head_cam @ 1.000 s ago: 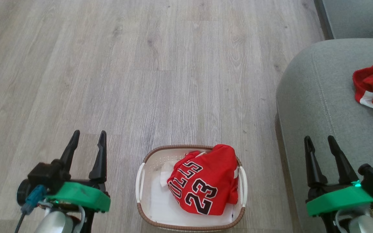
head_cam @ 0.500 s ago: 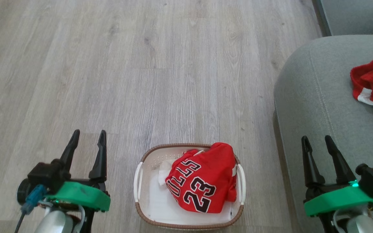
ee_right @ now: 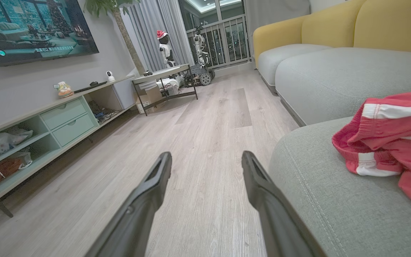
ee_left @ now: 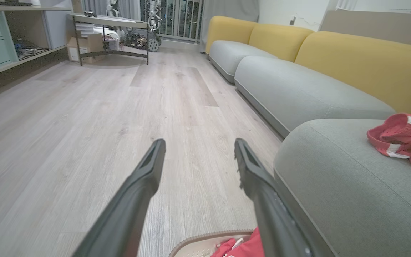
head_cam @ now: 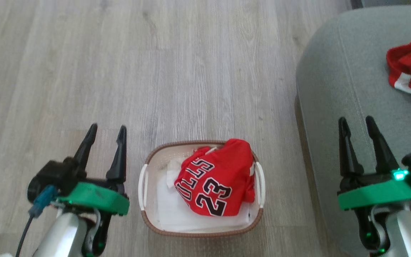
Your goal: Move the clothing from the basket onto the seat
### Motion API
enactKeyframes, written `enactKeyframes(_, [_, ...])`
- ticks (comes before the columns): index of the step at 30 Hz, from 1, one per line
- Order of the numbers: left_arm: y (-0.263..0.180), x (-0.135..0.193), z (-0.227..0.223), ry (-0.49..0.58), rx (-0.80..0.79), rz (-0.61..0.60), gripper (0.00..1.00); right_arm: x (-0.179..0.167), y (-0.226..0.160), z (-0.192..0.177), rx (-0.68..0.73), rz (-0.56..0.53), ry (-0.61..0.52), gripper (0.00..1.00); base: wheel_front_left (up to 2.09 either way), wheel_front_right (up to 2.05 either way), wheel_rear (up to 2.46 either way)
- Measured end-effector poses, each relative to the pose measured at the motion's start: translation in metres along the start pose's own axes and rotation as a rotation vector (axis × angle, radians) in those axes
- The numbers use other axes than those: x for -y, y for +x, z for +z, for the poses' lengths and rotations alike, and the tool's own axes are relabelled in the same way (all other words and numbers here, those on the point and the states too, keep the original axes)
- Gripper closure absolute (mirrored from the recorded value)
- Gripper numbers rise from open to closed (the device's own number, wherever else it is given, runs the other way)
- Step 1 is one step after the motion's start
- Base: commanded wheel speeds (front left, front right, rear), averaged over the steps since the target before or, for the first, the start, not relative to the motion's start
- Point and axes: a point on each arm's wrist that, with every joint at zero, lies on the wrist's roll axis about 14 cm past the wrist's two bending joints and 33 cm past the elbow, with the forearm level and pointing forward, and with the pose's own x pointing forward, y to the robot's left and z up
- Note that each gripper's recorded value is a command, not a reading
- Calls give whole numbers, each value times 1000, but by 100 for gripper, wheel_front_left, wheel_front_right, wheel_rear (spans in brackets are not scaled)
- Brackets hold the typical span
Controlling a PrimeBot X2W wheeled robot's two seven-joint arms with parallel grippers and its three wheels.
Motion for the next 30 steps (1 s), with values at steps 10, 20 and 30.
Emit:
enactKeyframes(10, [46,25,-38,-36,-88,-109,0,17,29,3,30,-28,-22,0,0,0,0])
enactKeyframes(20, [72,41,-114,-54,-288,-195,0,33,55,-2,42,-52,-42,0,0,0,0])
enactKeyframes(30, [87,63,-199,-50,-524,-303,0,45,82,-7,69,-63,-65,0,0,0,0])
